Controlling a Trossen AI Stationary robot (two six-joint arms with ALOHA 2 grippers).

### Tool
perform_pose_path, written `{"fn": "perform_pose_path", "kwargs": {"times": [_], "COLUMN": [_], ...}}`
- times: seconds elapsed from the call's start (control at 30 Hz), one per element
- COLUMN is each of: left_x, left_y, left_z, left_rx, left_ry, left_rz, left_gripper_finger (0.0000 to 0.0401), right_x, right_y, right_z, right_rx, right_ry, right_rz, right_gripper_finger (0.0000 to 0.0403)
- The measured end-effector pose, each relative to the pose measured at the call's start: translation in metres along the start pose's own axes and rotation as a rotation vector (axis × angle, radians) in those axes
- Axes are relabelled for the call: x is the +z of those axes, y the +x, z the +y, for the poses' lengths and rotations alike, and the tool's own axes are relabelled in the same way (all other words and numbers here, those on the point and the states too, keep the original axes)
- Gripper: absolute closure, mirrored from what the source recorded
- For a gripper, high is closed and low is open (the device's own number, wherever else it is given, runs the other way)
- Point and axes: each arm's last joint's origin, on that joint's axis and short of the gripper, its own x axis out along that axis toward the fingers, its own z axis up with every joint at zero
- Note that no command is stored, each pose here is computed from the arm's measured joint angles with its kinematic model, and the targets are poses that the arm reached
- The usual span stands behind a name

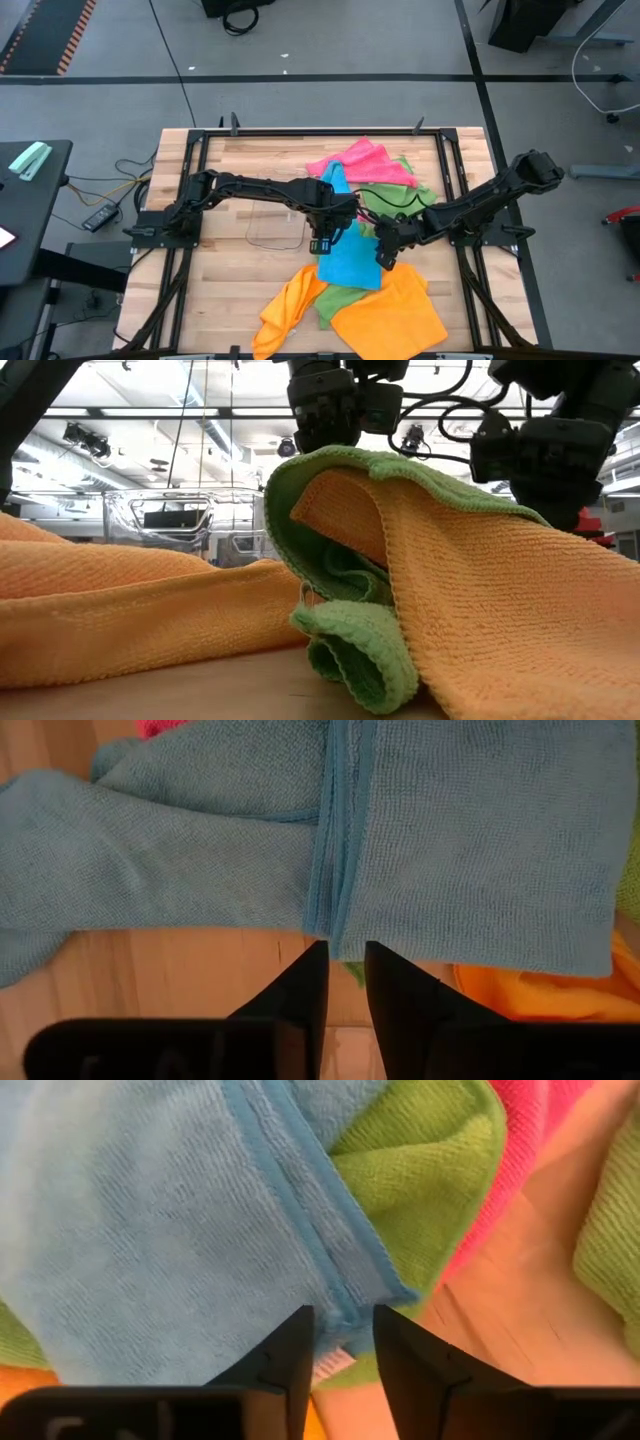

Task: Fold microfiber towels
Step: Fold the left blue towel

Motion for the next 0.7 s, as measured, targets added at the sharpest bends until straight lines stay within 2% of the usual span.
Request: {"fn": "perform_pose_path", "kwargs": {"times": [0.33, 0.7], "left_x": [-0.001, -0.002], "left_y": [0.000, 0.000], "left_z": [0.000, 0.000], "left_rx": [0.000, 0.000], "left_ry": [0.000, -0.001], "left_rz": [0.006, 0.017], "left_gripper_finger": [0.0332, 0.0327], "right_x": [0.000, 0.002], "right_y": [0.001, -0.015], "right_z": [0.001, 0.001], "right_rx": [0.025, 0.089], "right_ry": [-0.021, -0.050], "right_rz": [0.022, 0.001], "right_gripper_finger": [0.0359, 0.0363]}}
